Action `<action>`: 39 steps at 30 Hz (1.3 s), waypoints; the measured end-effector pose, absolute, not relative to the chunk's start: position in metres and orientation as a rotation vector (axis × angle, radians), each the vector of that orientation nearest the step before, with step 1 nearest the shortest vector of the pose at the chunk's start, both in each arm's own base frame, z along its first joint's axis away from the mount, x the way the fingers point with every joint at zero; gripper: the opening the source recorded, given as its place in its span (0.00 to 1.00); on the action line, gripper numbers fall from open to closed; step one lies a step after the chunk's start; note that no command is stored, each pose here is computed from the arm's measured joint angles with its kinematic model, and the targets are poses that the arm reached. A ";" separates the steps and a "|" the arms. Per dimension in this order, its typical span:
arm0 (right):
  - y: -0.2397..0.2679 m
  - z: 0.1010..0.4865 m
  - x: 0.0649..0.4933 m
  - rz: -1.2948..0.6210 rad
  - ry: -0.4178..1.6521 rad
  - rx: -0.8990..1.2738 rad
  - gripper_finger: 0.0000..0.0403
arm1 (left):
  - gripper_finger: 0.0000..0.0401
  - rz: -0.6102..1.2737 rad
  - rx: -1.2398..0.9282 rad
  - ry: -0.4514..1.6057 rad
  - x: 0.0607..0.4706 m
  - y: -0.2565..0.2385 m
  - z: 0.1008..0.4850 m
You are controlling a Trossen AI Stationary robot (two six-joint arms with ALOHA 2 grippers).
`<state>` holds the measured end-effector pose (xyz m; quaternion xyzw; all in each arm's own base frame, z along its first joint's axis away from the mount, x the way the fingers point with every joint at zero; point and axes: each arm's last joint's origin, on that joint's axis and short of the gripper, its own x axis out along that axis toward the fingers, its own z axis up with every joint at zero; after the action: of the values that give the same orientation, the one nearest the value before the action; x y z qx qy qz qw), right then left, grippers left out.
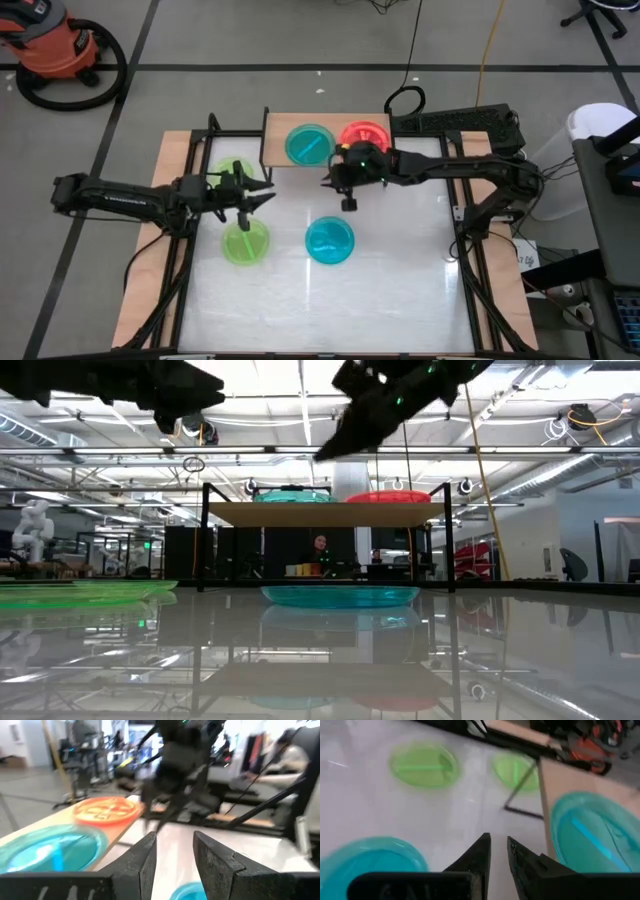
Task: Place and stack plates onto a shelf
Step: Stack the top green plate on top of the blue plate on the shelf
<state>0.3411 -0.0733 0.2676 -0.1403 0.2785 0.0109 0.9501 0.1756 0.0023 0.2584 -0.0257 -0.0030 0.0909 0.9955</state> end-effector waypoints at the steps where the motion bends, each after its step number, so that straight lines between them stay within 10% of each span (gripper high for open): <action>1: -0.067 0.272 0.339 0.033 0.555 -0.286 0.12 | 0.33 0.197 -0.049 0.012 0.176 0.001 0.261; 17: 0.026 0.285 0.291 0.078 0.661 -0.321 0.12 | 0.33 0.297 0.068 0.463 0.219 -0.025 0.262; 30: 0.034 0.258 0.220 0.017 0.297 -0.217 0.12 | 0.33 0.159 0.386 0.561 0.261 -0.049 0.240; 39: 0.029 0.233 0.188 0.003 0.090 -0.175 0.12 | 0.33 0.503 0.186 1.009 0.229 -0.008 0.225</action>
<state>0.1880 0.0286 0.2328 -0.0876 0.0451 0.0013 0.9951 0.2288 -0.0075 0.2245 0.0879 0.4776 0.2380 0.8411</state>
